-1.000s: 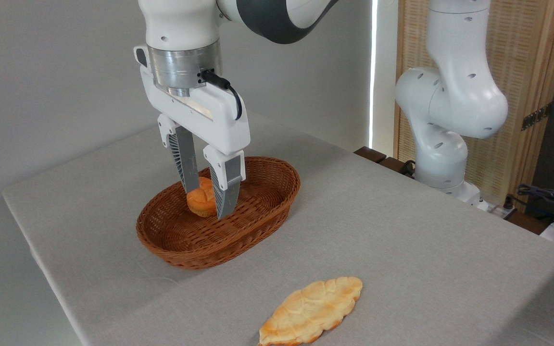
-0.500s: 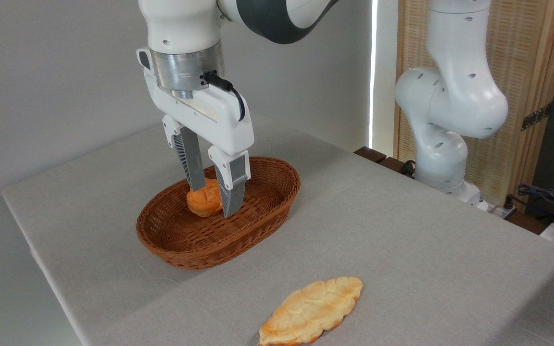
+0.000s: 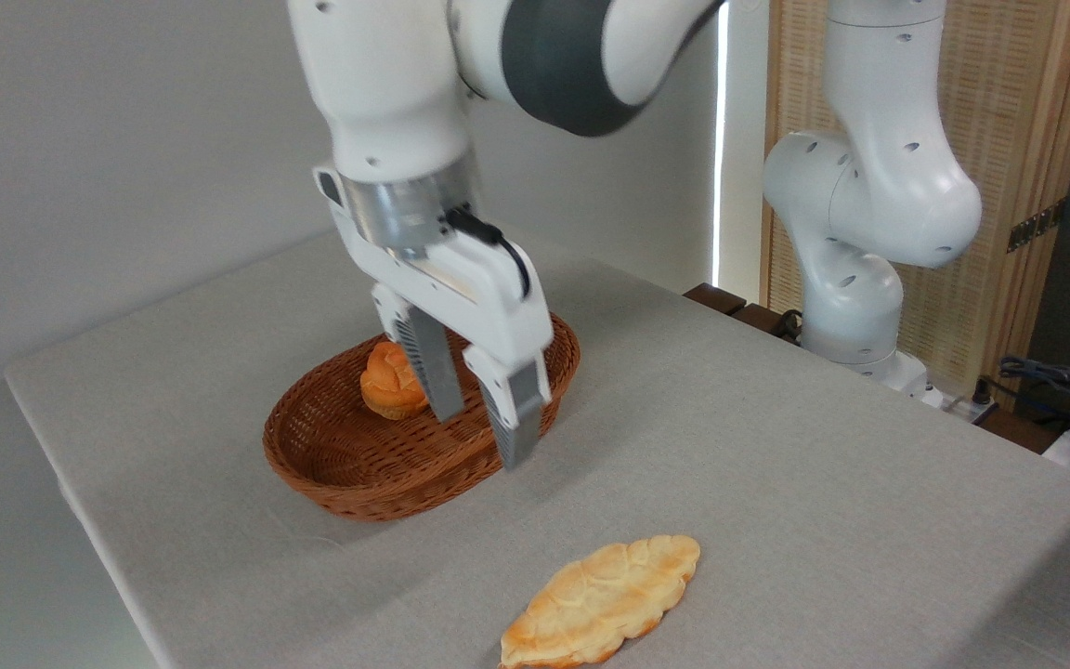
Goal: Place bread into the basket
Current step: 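Raise the gripper from the basket and move it over the golden bread slice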
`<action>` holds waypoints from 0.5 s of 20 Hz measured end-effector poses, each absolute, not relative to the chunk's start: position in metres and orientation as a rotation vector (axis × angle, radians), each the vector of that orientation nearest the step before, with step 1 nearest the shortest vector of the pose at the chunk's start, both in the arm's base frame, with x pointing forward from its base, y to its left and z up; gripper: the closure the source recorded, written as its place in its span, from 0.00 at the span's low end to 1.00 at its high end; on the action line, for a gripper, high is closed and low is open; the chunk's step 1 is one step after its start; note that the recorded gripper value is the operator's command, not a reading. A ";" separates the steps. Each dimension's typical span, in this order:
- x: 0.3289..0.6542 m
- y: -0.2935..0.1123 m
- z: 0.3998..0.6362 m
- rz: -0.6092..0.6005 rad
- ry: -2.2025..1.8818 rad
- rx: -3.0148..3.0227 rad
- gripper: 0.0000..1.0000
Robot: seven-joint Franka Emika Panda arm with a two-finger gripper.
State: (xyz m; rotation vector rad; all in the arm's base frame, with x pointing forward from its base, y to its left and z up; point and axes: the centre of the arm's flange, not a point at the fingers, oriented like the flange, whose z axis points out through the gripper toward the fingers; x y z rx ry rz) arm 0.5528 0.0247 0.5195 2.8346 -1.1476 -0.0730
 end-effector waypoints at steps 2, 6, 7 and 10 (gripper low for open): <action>0.549 0.045 0.509 -0.094 -1.145 2.824 0.00; 0.548 0.066 0.488 -0.077 -1.155 2.860 0.00; 0.548 0.071 0.481 -0.071 -1.157 2.876 0.00; 0.544 0.088 0.461 -0.067 -1.191 2.893 0.00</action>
